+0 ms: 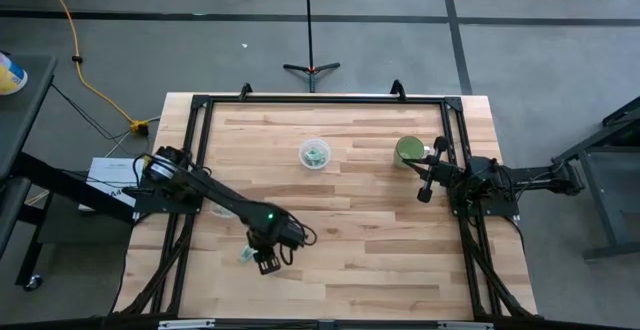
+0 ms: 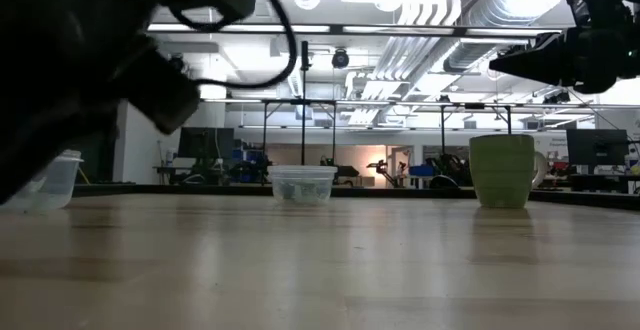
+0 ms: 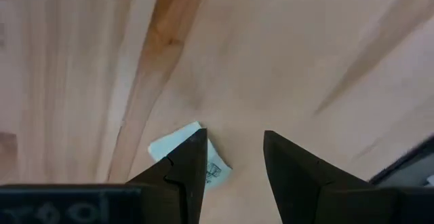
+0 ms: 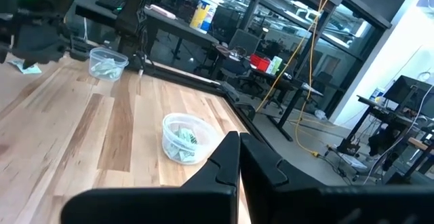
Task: Pick and place Stevia / Truvia into bins
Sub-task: Put the stevia packet into the left transparent container
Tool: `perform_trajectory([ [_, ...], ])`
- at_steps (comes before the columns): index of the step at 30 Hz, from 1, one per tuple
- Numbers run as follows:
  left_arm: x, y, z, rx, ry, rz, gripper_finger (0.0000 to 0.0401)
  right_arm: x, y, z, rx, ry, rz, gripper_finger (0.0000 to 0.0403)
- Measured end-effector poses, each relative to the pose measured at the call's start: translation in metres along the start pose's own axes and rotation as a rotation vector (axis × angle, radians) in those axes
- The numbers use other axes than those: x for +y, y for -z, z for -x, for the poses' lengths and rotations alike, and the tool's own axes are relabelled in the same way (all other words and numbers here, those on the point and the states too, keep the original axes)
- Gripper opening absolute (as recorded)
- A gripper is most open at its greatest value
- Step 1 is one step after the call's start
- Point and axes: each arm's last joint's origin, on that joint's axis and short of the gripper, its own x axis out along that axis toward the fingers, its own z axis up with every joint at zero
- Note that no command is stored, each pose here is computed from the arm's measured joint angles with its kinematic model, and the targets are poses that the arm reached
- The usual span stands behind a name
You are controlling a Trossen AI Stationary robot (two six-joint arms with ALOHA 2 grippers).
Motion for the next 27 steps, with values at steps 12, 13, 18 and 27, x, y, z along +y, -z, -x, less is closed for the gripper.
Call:
perform_trajectory([
  [12,0.008,0.006,-0.005,0.113,-0.077,0.168,0.0179,0.0,-0.001,0.0,-0.007,0.003,-0.003,0.0004],
  [13,0.008,0.006,-0.006,0.104,-0.08,0.173,0.0179,0.0,-0.001,0.0,-0.007,0.003,-0.003,0.0003],
  [18,0.014,0.007,-0.018,0.109,-0.062,0.211,0.0179,0.0,-0.001,0.0,-0.007,0.002,-0.003,0.0002],
  [27,0.029,0.013,-0.035,0.139,-0.043,0.223,0.0179,-0.001,-0.002,0.0,-0.019,0.007,-0.008,0.0003],
])
